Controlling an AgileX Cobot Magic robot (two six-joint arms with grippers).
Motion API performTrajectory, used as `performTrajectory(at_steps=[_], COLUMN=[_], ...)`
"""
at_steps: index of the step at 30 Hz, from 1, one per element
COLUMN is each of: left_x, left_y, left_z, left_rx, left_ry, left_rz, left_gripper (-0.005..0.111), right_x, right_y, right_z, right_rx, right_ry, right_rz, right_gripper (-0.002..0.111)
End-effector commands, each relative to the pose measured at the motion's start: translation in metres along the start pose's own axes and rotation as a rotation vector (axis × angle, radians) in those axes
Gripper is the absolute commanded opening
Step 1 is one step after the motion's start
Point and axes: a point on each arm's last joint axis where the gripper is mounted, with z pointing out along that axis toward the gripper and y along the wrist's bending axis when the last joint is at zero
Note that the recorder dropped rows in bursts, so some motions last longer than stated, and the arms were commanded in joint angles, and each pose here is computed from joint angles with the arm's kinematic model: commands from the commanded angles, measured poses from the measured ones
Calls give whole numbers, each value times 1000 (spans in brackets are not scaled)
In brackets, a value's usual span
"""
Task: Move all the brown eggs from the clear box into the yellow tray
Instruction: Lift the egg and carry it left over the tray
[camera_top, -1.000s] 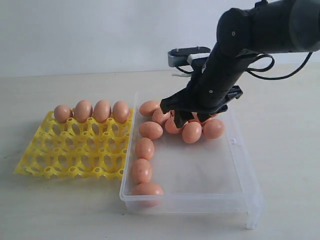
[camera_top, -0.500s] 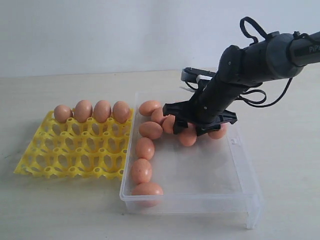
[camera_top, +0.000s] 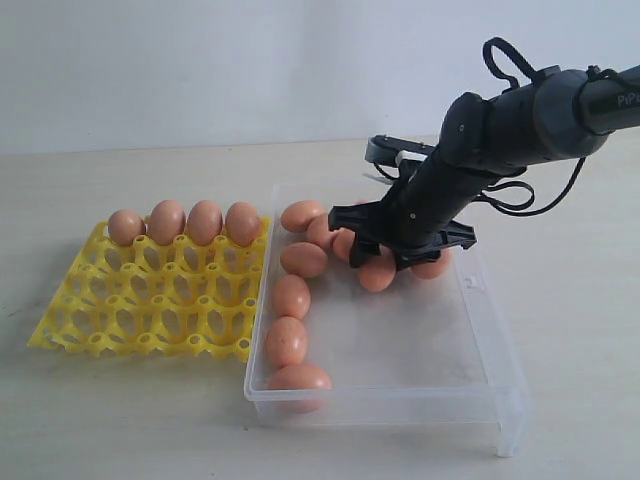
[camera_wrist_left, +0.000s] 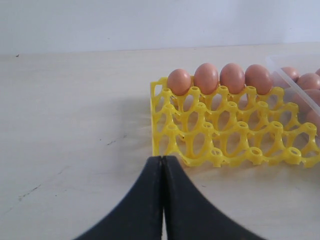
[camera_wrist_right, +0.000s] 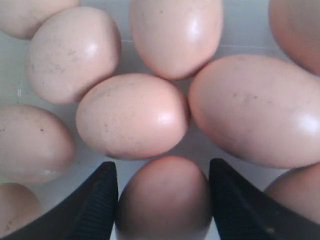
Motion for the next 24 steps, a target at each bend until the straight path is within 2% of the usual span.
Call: performTrajectory(at_steps=[1,3,4,11,18,24], left_x=[-2,-2,-2,-2,-2,-2], left_y=[0,0,0,0,0,0], left_z=[-1,-1,-1,-1,-1,-1], left_rx=[-2,-2,-2,-2,-2,-2], left_ry=[-19,-19,-19,-19,-19,-19], left_rz=[-1,-1,-1,-1,-1,-1], left_gripper=[0,0,0,0,0,0], right_x=[6,10,10,6,17,43], right_y=[-1,4,4,38,110,171], right_z=[1,0,-2,-40,-104,-103], right_rx=[7,1,-1,-32,-153,-290], right_ry=[65,87,87,-34,-415,-690], right_rz=[-89,-131,-147,-278,-435,-512], right_gripper=[21,4,0,0,0,0])
